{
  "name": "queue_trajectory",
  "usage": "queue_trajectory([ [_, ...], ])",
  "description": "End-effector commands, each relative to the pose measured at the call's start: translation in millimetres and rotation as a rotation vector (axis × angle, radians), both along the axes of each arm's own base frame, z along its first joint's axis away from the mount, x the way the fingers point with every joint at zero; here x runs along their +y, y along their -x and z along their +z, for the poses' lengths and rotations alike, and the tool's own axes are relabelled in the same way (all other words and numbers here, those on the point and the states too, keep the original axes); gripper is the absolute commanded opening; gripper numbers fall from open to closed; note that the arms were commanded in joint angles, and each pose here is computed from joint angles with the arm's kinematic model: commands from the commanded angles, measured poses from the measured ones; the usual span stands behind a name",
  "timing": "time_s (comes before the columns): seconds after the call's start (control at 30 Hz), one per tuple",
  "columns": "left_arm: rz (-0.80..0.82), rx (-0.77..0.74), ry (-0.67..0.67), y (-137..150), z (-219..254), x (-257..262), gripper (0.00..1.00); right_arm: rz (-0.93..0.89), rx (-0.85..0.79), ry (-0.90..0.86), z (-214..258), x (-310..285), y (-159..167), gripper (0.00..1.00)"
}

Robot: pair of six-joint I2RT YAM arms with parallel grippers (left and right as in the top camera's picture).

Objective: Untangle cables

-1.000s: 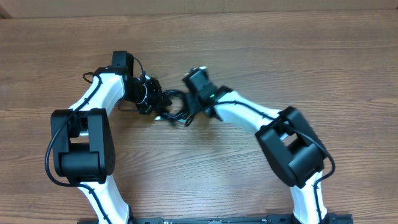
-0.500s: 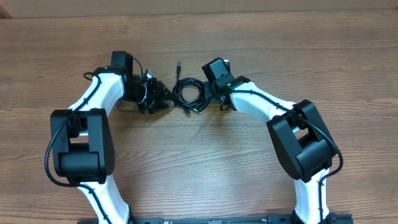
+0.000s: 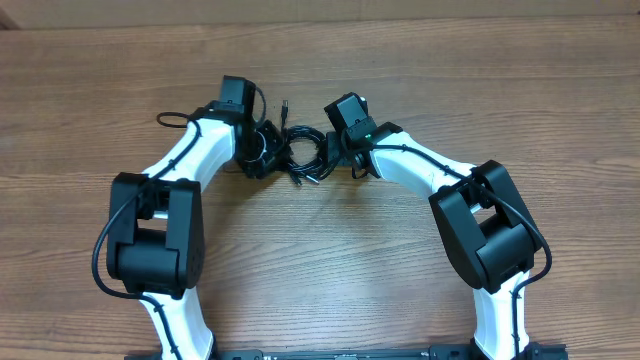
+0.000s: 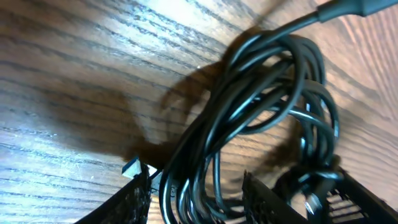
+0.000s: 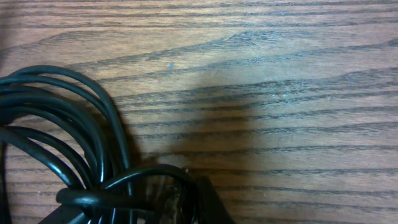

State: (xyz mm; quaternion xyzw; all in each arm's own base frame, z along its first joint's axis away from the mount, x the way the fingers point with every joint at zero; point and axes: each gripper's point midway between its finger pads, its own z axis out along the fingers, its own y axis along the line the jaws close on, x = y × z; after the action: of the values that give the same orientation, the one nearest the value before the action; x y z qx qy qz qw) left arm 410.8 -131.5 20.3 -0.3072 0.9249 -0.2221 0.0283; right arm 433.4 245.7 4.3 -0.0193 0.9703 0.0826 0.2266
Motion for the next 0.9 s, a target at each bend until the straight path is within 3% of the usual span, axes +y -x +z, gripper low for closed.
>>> queue_trajectory([
  [0.0,0.061,0.003,-0.085,-6,-8,15,0.48,0.013,-0.026,-0.035,18,6,0,0.04],
  [0.2,0.045,0.041,-0.139,1,-27,19,0.26,0.020,-0.028,-0.037,18,7,0,0.04],
  [0.3,0.018,0.070,-0.151,8,-34,21,0.04,0.123,-0.050,-0.050,22,18,-1,0.04],
  [0.5,-0.046,0.146,-0.234,30,-41,51,0.04,0.127,-0.064,-0.041,23,16,-4,0.04],
  [0.73,-0.092,0.339,-0.468,77,-40,116,0.04,0.011,-0.149,0.113,27,-17,-22,0.04],
  [0.87,-0.084,0.391,-0.524,88,-37,136,0.04,-0.047,-0.160,0.127,28,-24,-25,0.04],
])
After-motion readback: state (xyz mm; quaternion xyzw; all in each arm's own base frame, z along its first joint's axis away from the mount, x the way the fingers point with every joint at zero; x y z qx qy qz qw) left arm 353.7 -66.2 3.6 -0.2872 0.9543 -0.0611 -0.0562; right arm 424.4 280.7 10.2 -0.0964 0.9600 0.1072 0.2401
